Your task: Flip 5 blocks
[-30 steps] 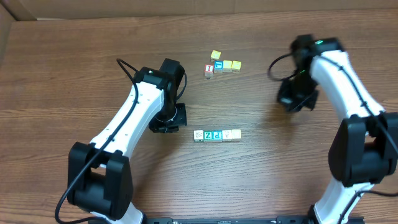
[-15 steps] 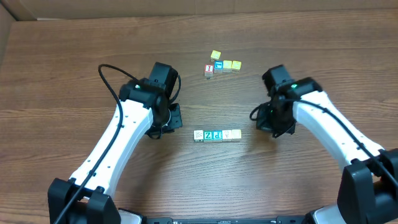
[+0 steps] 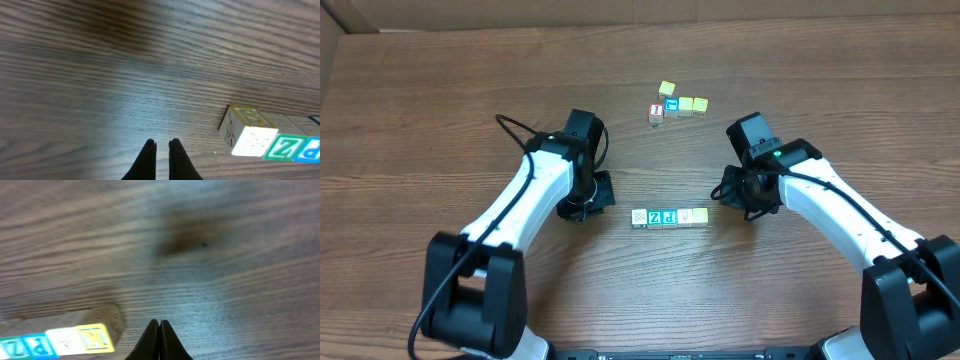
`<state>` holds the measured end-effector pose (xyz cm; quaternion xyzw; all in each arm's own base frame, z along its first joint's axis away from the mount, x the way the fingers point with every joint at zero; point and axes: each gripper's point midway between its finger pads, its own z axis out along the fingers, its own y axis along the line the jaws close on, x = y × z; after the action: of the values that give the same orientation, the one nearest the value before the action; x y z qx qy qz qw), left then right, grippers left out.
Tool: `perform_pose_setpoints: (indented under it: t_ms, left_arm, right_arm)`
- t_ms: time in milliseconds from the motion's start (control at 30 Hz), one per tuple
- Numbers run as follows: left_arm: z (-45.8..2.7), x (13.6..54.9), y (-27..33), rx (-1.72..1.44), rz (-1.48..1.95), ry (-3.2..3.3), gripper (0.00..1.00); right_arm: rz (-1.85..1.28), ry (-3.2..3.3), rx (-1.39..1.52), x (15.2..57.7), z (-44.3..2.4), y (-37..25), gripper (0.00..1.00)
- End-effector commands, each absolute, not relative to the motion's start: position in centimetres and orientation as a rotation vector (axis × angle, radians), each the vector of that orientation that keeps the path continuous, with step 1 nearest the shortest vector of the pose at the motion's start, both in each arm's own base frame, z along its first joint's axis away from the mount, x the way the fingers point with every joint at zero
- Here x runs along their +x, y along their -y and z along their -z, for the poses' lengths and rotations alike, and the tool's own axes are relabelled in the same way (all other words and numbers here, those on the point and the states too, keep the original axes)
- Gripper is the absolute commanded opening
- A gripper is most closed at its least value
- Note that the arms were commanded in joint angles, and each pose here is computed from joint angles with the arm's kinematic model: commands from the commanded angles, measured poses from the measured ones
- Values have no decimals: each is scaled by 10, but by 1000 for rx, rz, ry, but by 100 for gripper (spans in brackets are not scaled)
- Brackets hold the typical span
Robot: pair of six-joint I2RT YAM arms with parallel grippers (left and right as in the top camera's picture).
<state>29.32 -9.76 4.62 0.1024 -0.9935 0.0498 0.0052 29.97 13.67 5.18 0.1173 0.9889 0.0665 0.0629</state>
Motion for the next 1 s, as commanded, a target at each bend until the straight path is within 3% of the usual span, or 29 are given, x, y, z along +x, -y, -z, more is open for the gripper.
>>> perform_pose_setpoints:
  t_ms: [0, 433, 967]
  left_arm:
    - [-31, 286, 109, 259, -237, 3042, 4]
    - [-24, 288, 129, 193, -251, 3068, 4]
    - [-16, 285, 119, 262, -132, 3085, 4]
  right_arm:
    - [-163, -3002, 429, 289, -39, -131, 4]
    - [-183, -3026, 725, 272, -12, -132, 4]
    - [-412, -2996, 688, 286, -16, -158, 4]
